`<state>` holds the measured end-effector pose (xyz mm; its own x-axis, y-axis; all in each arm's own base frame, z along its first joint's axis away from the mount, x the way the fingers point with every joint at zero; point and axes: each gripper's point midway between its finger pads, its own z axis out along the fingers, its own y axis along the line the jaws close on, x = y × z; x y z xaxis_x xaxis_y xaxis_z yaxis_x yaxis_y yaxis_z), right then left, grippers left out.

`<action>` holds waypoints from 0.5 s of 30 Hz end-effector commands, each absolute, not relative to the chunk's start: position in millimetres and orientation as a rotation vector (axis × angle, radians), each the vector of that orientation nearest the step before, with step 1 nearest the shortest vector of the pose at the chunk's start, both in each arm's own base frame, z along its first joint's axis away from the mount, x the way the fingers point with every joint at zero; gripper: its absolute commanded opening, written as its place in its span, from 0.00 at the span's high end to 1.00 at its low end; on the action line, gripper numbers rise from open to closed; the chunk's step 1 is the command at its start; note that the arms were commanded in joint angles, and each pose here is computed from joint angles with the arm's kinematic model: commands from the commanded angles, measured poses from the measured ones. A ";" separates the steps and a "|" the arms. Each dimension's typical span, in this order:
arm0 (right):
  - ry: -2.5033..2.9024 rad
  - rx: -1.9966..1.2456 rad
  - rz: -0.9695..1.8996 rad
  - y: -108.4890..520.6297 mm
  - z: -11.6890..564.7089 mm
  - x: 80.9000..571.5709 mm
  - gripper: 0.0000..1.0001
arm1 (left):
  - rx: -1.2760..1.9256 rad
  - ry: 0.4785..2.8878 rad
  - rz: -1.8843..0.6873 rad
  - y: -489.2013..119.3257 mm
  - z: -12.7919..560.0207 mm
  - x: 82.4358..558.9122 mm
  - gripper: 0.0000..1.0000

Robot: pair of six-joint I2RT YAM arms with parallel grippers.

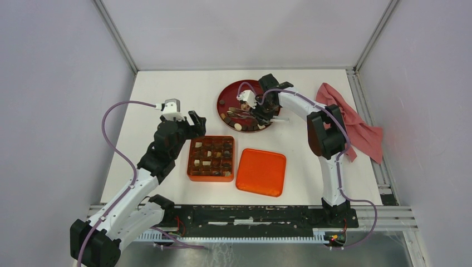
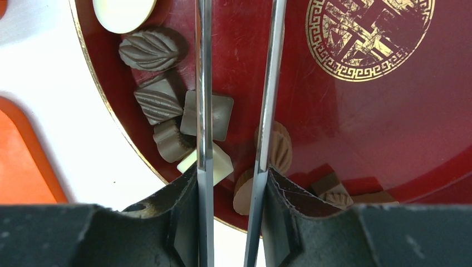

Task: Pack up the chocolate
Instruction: Pick up the fake chocolate from the plate.

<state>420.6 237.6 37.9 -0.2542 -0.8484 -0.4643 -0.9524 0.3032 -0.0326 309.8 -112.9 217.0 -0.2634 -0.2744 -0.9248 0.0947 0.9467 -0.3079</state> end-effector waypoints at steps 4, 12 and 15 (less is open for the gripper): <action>2.128 -1.536 0.311 239.5 65.9 438.6 0.84 | -0.159 1.761 -0.400 -117.8 233.6 312.1 0.12; 2.150 -1.462 0.309 224.8 69.3 444.9 0.95 | -0.167 1.773 -0.398 -116.7 230.7 310.5 0.12; 2.136 -1.433 0.329 221.8 77.2 446.8 0.98 | -0.172 1.792 -0.396 -117.0 227.9 309.8 0.12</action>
